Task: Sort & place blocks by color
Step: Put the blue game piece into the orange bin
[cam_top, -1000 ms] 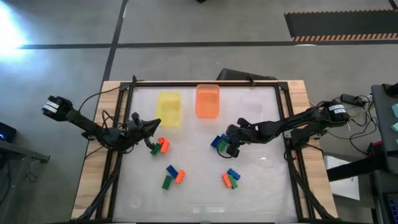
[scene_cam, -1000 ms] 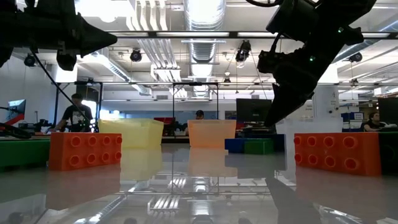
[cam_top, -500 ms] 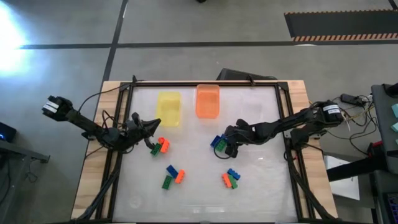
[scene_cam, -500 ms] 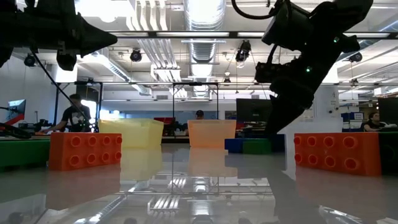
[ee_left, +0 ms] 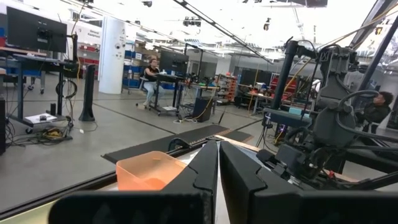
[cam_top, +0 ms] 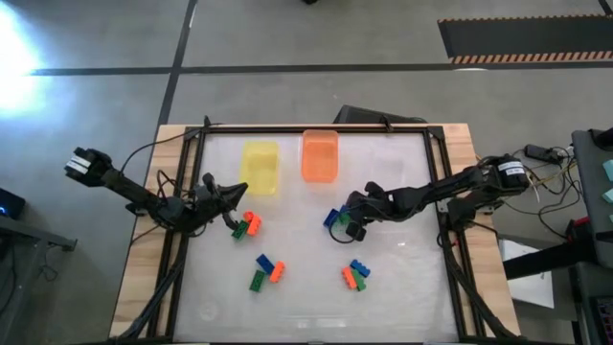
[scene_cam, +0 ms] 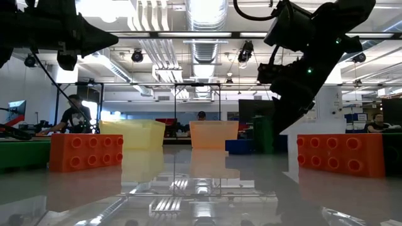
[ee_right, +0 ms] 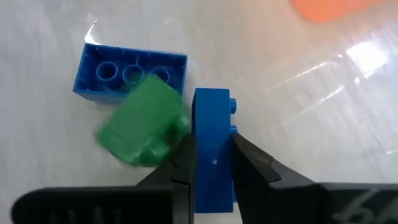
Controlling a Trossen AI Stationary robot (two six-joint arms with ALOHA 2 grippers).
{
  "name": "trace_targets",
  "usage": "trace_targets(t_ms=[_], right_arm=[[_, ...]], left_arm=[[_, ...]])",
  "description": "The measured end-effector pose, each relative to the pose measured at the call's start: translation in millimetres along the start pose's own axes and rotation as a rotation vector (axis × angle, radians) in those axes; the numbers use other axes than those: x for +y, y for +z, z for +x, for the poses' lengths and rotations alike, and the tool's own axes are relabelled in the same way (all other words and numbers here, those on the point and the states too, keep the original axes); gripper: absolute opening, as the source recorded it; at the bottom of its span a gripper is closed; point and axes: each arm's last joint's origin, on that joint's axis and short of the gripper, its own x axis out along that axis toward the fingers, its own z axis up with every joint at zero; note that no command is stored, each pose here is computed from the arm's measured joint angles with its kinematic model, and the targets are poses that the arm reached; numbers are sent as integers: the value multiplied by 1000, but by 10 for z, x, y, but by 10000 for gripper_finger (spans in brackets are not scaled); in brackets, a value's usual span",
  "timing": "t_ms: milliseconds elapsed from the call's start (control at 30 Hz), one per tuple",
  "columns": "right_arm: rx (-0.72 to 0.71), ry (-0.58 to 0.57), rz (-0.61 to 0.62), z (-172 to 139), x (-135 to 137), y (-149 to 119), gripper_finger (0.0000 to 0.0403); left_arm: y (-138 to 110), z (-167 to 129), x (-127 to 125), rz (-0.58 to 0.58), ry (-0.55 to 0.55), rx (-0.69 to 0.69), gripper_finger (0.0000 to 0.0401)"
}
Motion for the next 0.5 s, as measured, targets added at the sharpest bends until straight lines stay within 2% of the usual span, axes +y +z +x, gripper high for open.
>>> trace_targets(t_ms=[300,500], right_arm=[[-23,28,0,-111,-14,30,45],[-54,40,-4,-189,-24,64,8]], left_arm=[[0,0,0,0,0,0,1],[0,0,0,-1,0,0,1]])
